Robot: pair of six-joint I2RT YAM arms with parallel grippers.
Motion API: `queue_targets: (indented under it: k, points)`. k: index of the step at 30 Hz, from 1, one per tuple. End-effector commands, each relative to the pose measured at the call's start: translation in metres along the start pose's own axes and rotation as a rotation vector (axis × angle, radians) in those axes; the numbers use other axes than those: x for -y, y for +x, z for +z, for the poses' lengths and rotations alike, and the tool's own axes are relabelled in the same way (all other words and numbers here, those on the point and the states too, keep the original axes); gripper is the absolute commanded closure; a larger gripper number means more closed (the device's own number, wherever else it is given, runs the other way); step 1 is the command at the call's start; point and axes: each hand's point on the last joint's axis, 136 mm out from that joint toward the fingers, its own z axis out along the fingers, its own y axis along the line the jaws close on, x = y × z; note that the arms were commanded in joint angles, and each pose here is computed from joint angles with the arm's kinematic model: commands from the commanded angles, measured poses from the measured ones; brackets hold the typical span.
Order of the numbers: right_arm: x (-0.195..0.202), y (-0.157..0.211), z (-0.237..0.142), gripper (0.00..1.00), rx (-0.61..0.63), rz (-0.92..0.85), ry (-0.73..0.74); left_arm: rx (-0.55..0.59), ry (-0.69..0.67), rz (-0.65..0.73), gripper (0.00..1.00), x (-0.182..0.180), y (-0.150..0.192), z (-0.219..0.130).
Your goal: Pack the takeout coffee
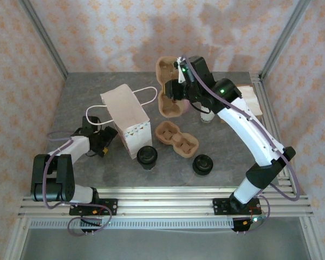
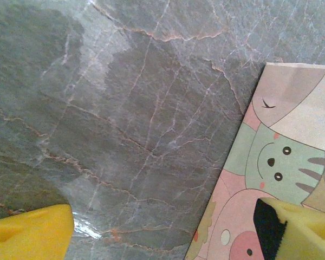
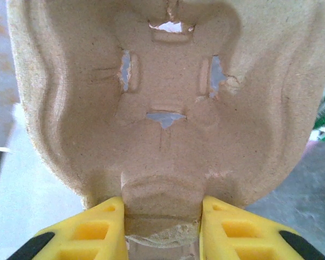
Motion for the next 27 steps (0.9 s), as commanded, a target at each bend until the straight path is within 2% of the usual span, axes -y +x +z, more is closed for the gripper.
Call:
queue_targets:
  k: [1,10,18,27]
  points:
    - [-0.019,-0.024,-0.005,0.69,0.086,0.022,-0.033,-0.066,0.01,0.018,0.12,0.006,0.017,0.007]
    - [-0.08,-0.042,0.012,0.7,0.126,-0.013,-0.137,-0.111,0.034,0.083,0.12,0.021,0.035,0.022]
    - [-0.121,-0.026,0.048,0.7,0.099,-0.077,-0.149,-0.133,0.055,0.119,0.11,0.028,0.043,0.024]
    - [-0.123,0.002,0.077,0.72,0.041,-0.15,-0.056,-0.131,0.057,0.133,0.11,0.029,0.044,0.023]
